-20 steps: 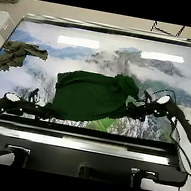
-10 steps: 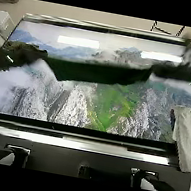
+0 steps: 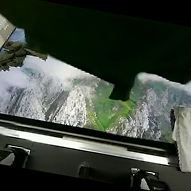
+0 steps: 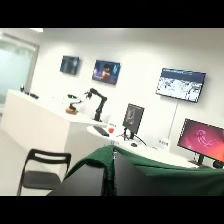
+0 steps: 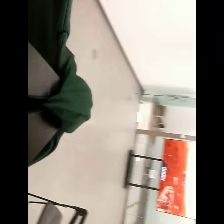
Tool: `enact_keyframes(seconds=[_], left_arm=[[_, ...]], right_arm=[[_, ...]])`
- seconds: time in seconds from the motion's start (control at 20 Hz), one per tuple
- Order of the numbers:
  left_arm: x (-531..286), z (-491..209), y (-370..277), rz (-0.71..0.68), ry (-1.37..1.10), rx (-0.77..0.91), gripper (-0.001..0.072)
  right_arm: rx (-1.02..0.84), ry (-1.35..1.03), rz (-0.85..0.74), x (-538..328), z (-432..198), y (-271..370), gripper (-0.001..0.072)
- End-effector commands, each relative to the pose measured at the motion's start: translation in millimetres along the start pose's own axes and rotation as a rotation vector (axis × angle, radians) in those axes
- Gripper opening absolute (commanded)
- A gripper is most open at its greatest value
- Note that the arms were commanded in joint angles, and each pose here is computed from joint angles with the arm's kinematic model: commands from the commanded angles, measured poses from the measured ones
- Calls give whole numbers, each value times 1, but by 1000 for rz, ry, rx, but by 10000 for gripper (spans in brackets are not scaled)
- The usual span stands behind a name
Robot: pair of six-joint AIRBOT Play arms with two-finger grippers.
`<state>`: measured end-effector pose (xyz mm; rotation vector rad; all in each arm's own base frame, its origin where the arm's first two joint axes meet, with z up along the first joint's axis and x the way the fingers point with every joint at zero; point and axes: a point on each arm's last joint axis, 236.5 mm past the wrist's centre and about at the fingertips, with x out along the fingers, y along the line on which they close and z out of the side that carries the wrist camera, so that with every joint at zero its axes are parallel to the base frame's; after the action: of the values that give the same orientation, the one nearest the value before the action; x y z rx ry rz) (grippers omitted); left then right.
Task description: Fold the clothes and pants, and hang the long-sleeved shirts on hangers.
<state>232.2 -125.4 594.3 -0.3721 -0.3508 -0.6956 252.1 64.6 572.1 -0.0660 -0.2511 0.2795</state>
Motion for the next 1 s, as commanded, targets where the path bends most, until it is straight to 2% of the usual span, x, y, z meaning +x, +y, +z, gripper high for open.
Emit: enact_keyframes(seconds=[0.0, 0.1, 0.2, 0.45, 0.55, 0.7, 0.85, 0.95], left_arm=[[-7, 4, -1, 40, 15, 97, 20], [-2, -35, 35, 120, 136, 100, 19], [1, -93, 87, 220, 288, 40, 19], [-18, -292, 222, 433, 625, -233, 20], [-36, -366, 277, 550, 694, -323, 21], [-59, -452, 332, 663, 799, -421, 20], [-87, -533, 335, 675, 978, -555, 21], [-108, -577, 317, 644, 1116, -673, 21]], right_arm=[[-27, -64, -7, -28, 26, 8, 42], [-29, 40, -9, -10, -4, 1, 42], [-11, 229, 5, 25, -64, -10, 42], [148, 687, 62, 142, -286, -43, 42], [318, 788, 53, 185, -379, -48, 42], [711, 918, 0, 214, -494, -34, 42], [1031, 1182, 1, 191, -582, 12, 42], [1054, 1392, 45, 156, -624, 42, 42]])
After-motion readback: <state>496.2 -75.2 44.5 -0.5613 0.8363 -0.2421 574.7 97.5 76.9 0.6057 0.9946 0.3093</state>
